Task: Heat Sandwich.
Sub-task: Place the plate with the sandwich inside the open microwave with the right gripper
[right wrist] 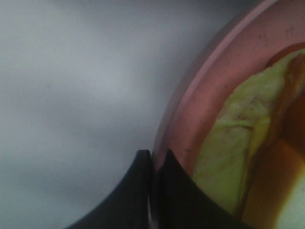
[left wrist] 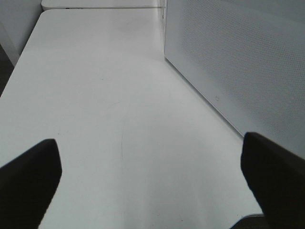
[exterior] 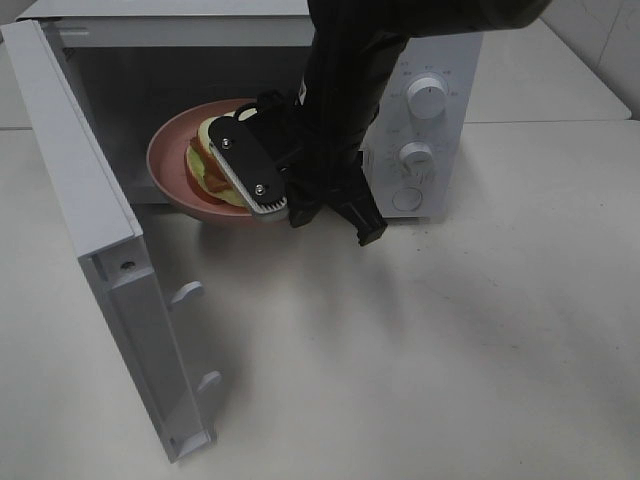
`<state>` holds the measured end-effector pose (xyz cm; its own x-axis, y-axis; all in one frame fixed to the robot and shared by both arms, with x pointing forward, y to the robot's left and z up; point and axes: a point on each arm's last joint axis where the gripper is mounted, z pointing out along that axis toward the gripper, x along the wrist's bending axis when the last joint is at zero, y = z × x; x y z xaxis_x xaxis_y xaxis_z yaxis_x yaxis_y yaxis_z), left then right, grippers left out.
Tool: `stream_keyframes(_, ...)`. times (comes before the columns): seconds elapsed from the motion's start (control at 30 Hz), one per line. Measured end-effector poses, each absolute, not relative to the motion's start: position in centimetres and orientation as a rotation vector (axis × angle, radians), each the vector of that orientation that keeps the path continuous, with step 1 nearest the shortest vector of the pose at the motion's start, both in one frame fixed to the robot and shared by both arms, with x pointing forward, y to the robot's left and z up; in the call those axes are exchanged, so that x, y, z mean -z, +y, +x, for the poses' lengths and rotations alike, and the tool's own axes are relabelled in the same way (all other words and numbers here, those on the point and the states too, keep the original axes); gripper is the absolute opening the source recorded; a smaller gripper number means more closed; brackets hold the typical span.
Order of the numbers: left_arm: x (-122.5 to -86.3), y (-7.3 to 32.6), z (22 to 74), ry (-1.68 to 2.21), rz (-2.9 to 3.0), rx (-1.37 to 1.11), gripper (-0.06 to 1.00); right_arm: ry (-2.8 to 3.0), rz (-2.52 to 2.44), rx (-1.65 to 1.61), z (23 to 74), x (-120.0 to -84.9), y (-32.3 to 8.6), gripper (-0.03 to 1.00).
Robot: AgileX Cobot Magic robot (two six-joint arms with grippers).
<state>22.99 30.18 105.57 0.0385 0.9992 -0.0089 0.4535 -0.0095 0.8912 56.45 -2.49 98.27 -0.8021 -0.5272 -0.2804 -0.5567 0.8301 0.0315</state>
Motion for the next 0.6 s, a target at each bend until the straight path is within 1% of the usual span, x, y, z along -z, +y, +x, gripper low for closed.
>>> stream_keyframes(0.27,-105.6,30.2,23.0,1.514,1.565,-0.919,0.97,2.751,-0.806,-0.143,58.0,-98.5,-1.4,0.03)
stream_keyframes(0.6,-105.6,30.2,23.0,1.514,1.565,-0.919,0.97,2.761,-0.737,-0.151,60.4,-97.7,0.5,0.03)
